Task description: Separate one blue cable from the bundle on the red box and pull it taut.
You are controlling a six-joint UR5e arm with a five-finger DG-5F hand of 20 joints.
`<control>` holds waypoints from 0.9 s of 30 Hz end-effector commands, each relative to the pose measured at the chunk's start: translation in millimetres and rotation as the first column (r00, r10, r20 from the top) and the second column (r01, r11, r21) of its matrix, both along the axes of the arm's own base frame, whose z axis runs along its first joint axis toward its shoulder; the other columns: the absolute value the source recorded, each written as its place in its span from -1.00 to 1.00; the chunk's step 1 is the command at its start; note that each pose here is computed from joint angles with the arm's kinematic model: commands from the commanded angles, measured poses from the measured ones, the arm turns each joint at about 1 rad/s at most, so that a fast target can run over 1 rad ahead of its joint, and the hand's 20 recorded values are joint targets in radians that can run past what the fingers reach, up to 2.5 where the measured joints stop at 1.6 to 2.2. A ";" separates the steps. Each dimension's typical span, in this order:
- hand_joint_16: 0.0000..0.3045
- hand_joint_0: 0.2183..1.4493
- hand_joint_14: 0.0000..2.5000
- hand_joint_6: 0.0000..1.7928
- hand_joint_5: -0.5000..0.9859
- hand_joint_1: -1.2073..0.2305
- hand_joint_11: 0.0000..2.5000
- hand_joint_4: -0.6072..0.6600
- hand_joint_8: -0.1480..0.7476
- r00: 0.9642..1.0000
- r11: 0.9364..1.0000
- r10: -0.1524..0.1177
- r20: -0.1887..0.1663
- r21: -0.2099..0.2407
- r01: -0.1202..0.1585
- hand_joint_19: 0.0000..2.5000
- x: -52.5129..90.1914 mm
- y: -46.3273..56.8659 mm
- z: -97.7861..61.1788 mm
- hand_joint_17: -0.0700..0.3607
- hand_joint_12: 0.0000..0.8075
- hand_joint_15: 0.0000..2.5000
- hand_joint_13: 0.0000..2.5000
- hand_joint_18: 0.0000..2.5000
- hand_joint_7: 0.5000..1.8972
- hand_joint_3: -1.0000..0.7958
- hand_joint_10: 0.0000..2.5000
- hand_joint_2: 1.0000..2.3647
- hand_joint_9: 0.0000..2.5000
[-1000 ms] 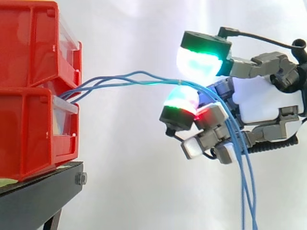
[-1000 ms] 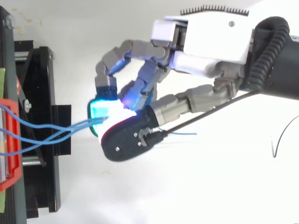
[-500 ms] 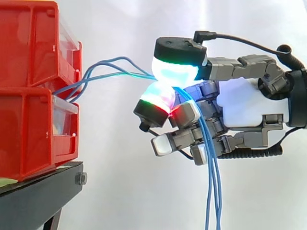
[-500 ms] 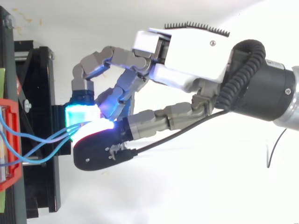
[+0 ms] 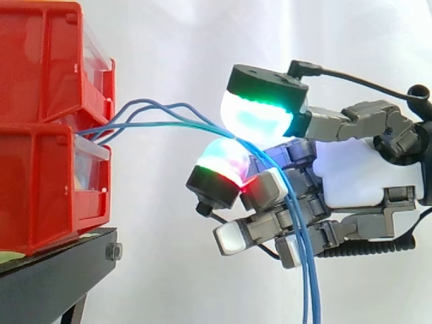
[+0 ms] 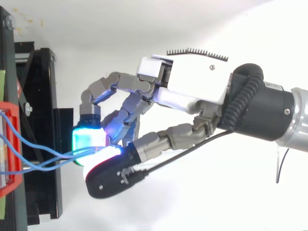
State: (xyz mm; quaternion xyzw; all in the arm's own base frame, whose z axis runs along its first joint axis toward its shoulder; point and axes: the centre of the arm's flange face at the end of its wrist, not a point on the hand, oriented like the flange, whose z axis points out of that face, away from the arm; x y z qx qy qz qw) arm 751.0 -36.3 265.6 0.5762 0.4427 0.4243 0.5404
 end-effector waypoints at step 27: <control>-0.68 -0.39 -0.99 -0.03 -0.57 -0.34 -0.15 0.22 0.15 1.000 1.000 0.007 -0.022 0.016 -0.007 -0.39 -2.8 1.3 -1.1 -0.16 -0.02 -0.52 -0.26 -0.18 -0.22 -0.38 -0.98 -0.99 -0.16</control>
